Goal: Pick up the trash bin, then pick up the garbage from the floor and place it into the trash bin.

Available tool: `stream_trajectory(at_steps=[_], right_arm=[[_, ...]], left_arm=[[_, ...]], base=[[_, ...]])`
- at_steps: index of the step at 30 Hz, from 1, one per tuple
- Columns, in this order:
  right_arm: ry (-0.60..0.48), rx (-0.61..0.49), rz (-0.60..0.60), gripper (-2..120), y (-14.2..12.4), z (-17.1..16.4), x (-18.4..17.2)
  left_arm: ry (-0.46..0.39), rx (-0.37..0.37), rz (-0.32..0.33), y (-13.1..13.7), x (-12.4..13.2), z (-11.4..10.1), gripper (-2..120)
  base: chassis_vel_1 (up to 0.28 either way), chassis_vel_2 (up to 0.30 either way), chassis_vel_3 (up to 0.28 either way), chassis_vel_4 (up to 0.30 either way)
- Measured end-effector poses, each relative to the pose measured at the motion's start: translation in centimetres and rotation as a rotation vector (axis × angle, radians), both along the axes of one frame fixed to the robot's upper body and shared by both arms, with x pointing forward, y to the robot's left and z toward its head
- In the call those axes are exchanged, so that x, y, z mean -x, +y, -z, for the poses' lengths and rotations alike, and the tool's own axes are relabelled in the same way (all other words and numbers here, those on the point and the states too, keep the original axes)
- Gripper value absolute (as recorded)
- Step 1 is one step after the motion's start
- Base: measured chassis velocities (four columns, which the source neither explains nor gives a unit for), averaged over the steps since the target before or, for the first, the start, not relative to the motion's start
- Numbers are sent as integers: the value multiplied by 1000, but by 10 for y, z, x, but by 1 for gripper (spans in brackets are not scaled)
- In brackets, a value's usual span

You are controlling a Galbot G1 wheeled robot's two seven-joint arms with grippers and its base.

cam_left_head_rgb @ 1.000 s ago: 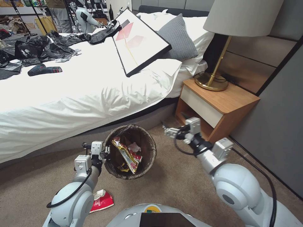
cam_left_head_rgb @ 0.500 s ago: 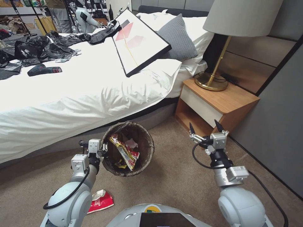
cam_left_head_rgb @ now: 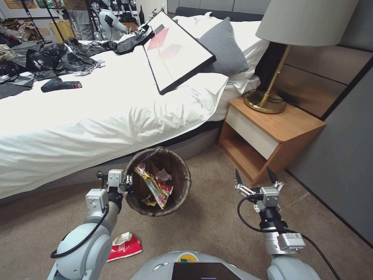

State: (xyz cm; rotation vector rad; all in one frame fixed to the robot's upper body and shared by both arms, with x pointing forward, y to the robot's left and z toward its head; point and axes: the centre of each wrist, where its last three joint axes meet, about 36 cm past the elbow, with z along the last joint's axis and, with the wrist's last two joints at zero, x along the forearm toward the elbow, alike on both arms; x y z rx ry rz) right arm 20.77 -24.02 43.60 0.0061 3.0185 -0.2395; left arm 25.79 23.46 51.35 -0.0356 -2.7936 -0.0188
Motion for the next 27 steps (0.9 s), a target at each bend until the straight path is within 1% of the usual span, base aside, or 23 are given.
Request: stream_trajectory(at_steps=[13,27], right_arm=[[9,-25,17,100,1,-1,-6],[-5,-49,34,100,3,-3,-9]], left_arm=[[-1,2,4,1,0,-2,5],[-9,5,3,1,1,-5,5]], base=[[20,21,21,19],[54,54,52,57]])
